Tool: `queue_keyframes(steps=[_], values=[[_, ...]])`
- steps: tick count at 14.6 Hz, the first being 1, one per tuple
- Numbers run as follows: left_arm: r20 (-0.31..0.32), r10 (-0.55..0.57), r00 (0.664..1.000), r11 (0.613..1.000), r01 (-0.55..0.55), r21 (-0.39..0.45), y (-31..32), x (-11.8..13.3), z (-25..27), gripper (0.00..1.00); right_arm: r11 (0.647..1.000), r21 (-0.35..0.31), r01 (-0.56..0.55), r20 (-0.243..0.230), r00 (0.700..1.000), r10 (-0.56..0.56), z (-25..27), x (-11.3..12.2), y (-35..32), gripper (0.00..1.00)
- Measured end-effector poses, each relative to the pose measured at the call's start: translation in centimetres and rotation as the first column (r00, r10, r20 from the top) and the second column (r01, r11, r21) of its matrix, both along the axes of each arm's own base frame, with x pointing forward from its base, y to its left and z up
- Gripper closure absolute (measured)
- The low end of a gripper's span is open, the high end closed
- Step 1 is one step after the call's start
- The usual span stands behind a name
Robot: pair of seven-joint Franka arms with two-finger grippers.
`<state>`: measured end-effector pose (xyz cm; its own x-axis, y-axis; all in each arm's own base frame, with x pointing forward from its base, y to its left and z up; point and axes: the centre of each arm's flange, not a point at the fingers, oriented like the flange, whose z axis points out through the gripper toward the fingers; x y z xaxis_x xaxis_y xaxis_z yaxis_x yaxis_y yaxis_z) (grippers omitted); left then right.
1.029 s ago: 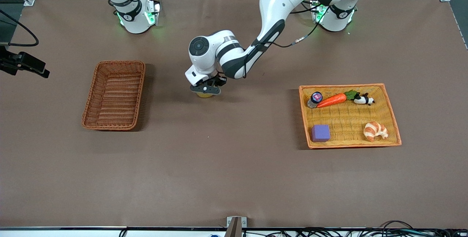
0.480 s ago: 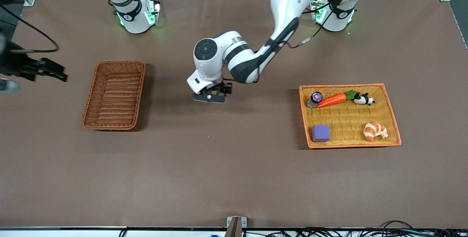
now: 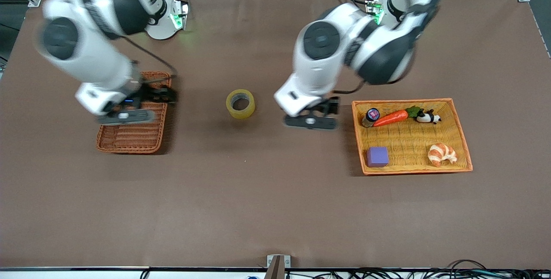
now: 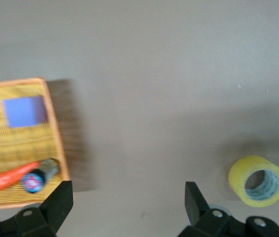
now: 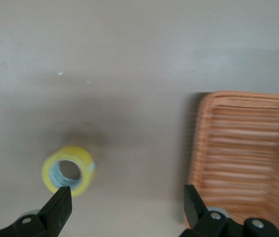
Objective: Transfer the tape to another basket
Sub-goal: 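Set the tape down and open the left gripper while the right gripper approaches, then grasp the tape with the right gripper while the left gripper withdraws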
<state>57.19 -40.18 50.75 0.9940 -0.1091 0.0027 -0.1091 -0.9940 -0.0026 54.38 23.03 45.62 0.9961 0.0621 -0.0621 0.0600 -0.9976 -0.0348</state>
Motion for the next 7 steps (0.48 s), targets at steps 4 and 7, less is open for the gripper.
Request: queue_keyframes(steps=[4, 7], values=[[0.028, 0.059, 0.998, 0.998, -0.059, 0.004, 10.0, 2.1, 6.4, 0.0, 0.998, 0.039, -0.044, 0.007, 0.999, 0.043, -10.7, -4.0, 4.9, 0.0], [0.0, 0.039, 0.999, 0.998, -0.039, -0.039, 16.0, 2.3, 9.2, 0.0, 0.995, 0.069, -0.079, -0.008, 0.997, 0.079, -16.8, -5.9, 7.1, 0.0]])
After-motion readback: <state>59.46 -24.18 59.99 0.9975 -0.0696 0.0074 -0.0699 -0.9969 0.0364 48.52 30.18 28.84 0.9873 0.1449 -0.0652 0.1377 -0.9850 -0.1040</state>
